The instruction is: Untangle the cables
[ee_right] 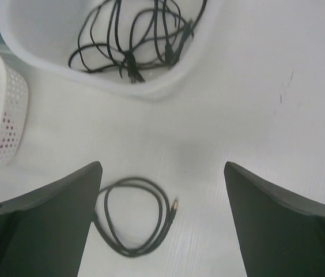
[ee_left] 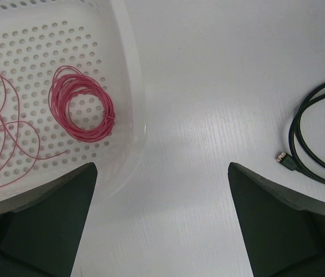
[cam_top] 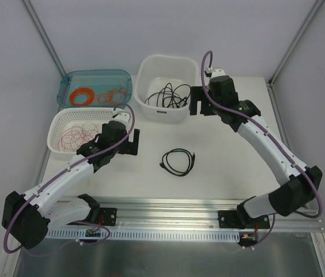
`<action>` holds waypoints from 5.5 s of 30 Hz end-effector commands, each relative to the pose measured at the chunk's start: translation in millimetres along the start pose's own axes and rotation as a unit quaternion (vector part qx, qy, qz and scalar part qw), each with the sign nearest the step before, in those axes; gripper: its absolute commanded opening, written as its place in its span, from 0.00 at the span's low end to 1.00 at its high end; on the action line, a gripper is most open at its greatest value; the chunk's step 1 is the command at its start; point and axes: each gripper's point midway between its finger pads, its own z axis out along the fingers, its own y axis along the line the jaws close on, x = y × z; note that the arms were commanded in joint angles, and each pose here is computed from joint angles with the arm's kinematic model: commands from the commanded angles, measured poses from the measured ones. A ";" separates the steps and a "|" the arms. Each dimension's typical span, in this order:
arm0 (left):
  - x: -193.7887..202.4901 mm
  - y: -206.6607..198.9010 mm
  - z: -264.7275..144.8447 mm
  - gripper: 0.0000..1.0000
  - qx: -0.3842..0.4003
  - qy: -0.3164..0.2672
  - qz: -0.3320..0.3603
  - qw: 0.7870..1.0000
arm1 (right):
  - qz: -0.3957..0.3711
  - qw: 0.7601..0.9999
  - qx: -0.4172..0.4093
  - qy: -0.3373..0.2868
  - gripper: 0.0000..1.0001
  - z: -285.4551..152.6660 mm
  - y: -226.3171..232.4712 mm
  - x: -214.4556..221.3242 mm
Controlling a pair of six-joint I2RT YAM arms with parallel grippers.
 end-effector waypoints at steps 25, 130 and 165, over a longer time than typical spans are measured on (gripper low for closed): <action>-15.0 -11.1 -2.8 0.99 0.023 -0.016 0.015 0.999 | 0.091 0.957 0.115 0.251 0.72 22.8 15.1 264.6; -36.3 78.0 -171.7 0.99 -0.038 -0.230 -0.131 0.964 | 0.040 0.927 0.254 -0.272 0.97 -317.7 -168.7 76.2; 28.7 130.1 -273.4 0.99 0.006 -0.351 -0.211 0.912 | 0.047 0.926 0.177 -0.331 0.97 -334.8 -151.3 148.3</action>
